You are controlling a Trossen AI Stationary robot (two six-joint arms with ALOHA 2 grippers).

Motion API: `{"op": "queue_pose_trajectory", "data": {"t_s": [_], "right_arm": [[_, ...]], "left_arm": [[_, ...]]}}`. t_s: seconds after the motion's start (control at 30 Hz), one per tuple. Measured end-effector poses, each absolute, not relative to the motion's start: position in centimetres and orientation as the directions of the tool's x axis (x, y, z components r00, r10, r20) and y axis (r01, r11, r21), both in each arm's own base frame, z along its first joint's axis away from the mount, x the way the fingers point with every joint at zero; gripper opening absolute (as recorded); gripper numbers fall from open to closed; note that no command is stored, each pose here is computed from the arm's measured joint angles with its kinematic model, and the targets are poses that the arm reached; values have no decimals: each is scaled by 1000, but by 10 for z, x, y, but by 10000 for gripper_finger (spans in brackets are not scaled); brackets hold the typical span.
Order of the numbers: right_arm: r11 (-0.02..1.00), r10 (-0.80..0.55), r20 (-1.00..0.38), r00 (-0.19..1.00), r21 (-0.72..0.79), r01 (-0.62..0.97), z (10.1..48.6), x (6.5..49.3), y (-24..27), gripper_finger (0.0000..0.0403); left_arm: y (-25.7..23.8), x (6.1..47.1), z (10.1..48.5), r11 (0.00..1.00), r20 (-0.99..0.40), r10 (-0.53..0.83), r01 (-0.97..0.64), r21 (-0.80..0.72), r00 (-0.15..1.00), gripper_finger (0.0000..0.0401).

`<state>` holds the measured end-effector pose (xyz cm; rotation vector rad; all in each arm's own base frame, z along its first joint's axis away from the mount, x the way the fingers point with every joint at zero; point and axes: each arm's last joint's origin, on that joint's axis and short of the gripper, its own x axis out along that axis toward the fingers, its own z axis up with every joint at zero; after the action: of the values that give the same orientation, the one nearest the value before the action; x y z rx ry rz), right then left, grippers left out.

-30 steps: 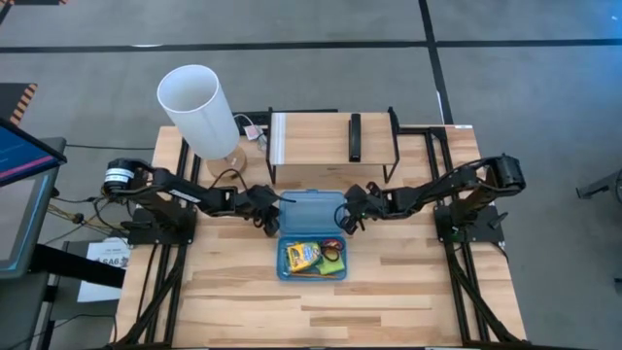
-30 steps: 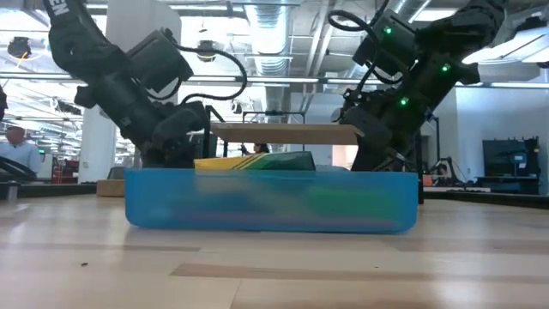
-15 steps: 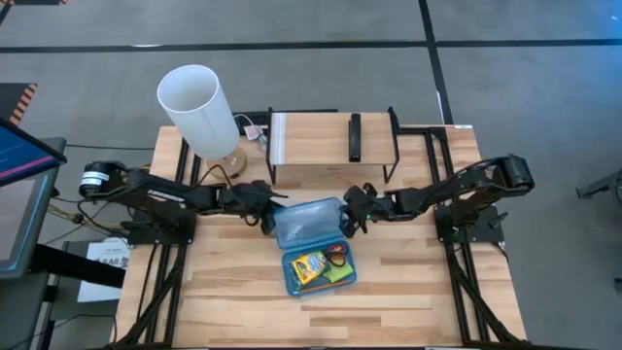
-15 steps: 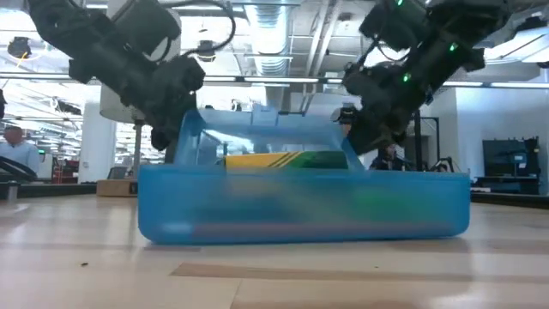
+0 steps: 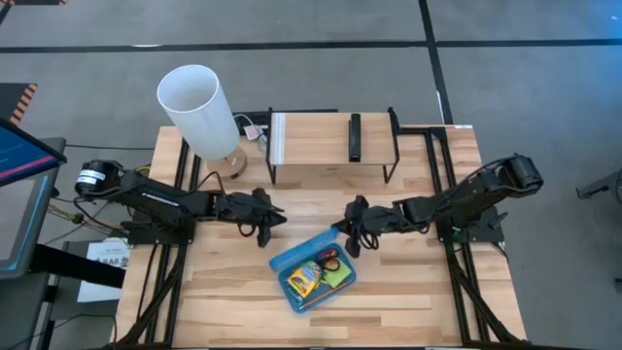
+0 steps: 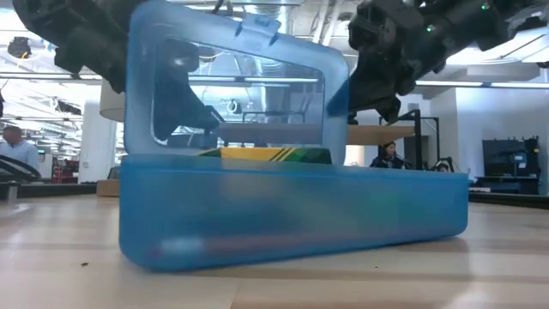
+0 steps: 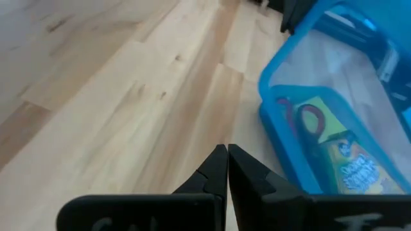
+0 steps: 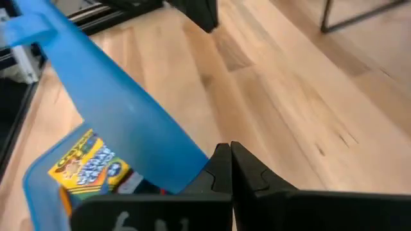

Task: Pack school essentials
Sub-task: Close the blue supply box

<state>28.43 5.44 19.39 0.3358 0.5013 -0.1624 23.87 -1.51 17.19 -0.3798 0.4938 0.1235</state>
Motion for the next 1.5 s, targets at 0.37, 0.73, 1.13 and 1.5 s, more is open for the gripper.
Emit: {"op": "queue_pose_trajectory", "data": {"t_s": [0.37, 0.73, 1.13, 1.5], "right_arm": [[953, 3, -534, 846, 259, 160, 191, 278, 73, 8], [963, 66, -542, 838, 256, 90, 190, 271, 94, 8], [955, 95, -537, 838, 286, 75, 190, 268, 103, 8], [957, 144, -537, 831, 288, 20, 190, 262, 118, 8]], "left_arm": [[-53, 246, 194, 937, -419, -114, -42, -346, 901, 0], [-126, 231, 204, 948, -358, -155, 37, -317, 921, 0], [-168, 256, 152, 937, -334, -200, 80, -339, 921, 0], [-186, 274, 129, 927, -495, -288, 109, -360, 820, 0]]}}
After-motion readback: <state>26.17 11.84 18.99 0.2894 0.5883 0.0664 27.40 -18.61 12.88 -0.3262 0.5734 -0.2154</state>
